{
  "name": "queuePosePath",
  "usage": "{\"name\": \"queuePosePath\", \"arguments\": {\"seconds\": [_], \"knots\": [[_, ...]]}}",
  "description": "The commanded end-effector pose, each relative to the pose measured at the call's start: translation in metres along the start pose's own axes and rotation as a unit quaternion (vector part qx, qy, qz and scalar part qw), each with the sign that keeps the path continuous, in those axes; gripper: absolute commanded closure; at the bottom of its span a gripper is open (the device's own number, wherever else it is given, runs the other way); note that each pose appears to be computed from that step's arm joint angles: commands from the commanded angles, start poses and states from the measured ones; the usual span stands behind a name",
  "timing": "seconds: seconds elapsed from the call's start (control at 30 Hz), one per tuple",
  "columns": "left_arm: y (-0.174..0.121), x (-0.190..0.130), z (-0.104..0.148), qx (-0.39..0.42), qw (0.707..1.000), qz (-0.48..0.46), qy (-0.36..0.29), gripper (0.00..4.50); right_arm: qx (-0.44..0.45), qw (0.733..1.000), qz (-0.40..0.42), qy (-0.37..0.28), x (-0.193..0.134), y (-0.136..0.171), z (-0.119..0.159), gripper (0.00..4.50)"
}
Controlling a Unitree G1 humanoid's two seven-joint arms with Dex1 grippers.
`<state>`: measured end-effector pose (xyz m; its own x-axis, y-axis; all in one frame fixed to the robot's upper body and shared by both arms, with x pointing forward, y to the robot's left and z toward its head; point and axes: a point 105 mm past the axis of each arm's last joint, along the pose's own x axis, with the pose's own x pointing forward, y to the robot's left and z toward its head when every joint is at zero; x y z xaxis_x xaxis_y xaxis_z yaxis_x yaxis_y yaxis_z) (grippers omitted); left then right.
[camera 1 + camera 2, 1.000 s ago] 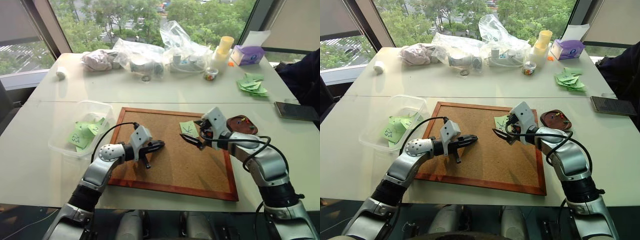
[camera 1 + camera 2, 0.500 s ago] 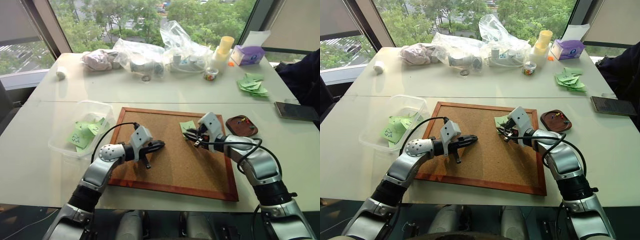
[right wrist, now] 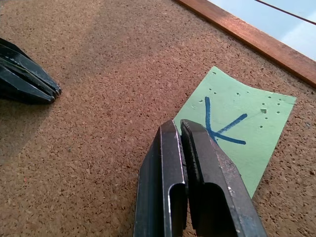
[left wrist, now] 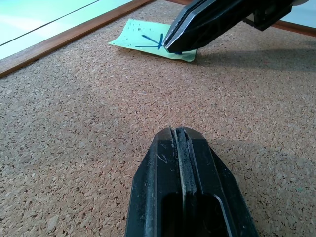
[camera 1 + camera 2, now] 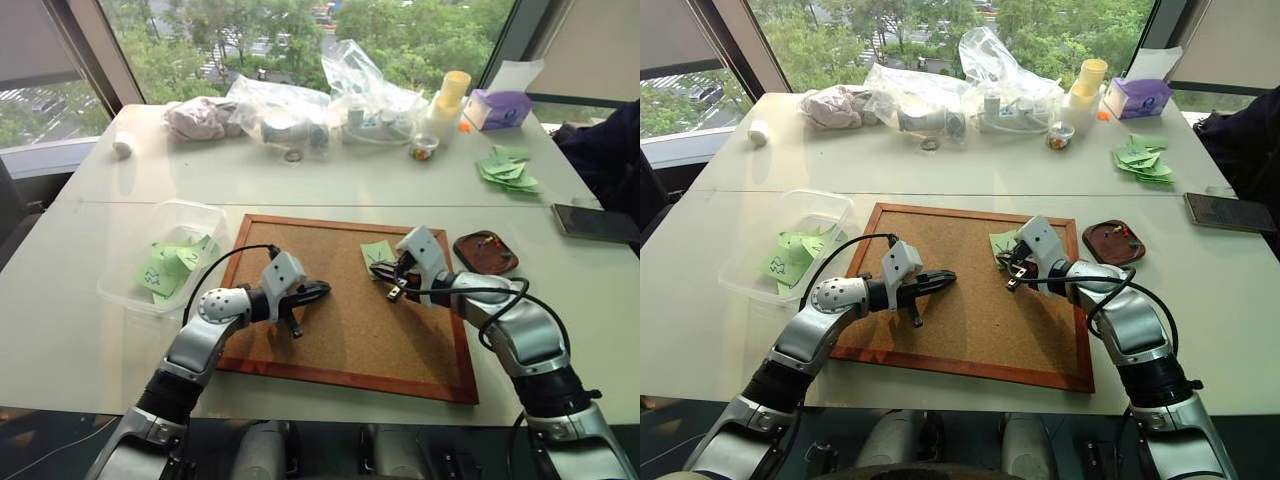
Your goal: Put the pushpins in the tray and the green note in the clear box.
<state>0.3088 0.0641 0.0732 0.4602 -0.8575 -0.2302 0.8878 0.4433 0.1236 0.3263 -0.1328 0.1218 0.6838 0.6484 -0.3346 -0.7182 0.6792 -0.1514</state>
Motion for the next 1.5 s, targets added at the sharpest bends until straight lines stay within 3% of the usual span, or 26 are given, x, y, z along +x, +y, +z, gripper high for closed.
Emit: {"name": "queuePosePath", "arguments": {"seconds": [0.03,0.2,0.4,0.53,0.67,0.77,1.0,1.2,1.5], "knots": [[0.006,-0.012,-0.047,-0.04,0.995,0.029,0.085,4.5,-0.044,0.998,-0.003,-0.047,-0.013,-0.003,0.036,4.46],[0.017,-0.021,-0.039,-0.029,0.996,0.03,0.079,4.5,-0.063,0.997,0.013,-0.046,-0.018,0.002,0.041,4.46],[0.055,-0.048,0.024,-0.062,0.998,0.015,0.013,4.5,-0.075,0.996,0.018,-0.045,-0.023,0.007,0.045,4.46],[0.065,-0.045,0.054,-0.084,0.996,-0.008,-0.022,4.5,-0.076,0.996,0.02,-0.045,-0.024,0.009,0.046,4.46],[0.065,-0.016,0.079,-0.155,0.984,-0.048,-0.067,4.5,-0.079,0.996,0.014,-0.043,-0.024,0.01,0.043,4.46],[0.062,0.004,0.083,-0.199,0.976,-0.052,-0.078,3.57,-0.083,0.995,0.015,-0.043,-0.024,0.013,0.044,4.5],[0.04,0.041,0.085,-0.302,0.947,-0.07,-0.081,0.15,-0.096,0.994,0.014,-0.046,-0.026,0.018,0.049,4.5],[0.036,0.05,0.09,-0.394,0.912,-0.076,-0.086,0.05,-0.102,0.993,0.019,-0.053,-0.028,0.022,0.055,4.5],[0.027,0.061,0.091,-0.464,0.877,-0.092,-0.087,0.05,-0.109,0.992,0.023,-0.053,-0.029,0.026,0.058,4.5]]}}
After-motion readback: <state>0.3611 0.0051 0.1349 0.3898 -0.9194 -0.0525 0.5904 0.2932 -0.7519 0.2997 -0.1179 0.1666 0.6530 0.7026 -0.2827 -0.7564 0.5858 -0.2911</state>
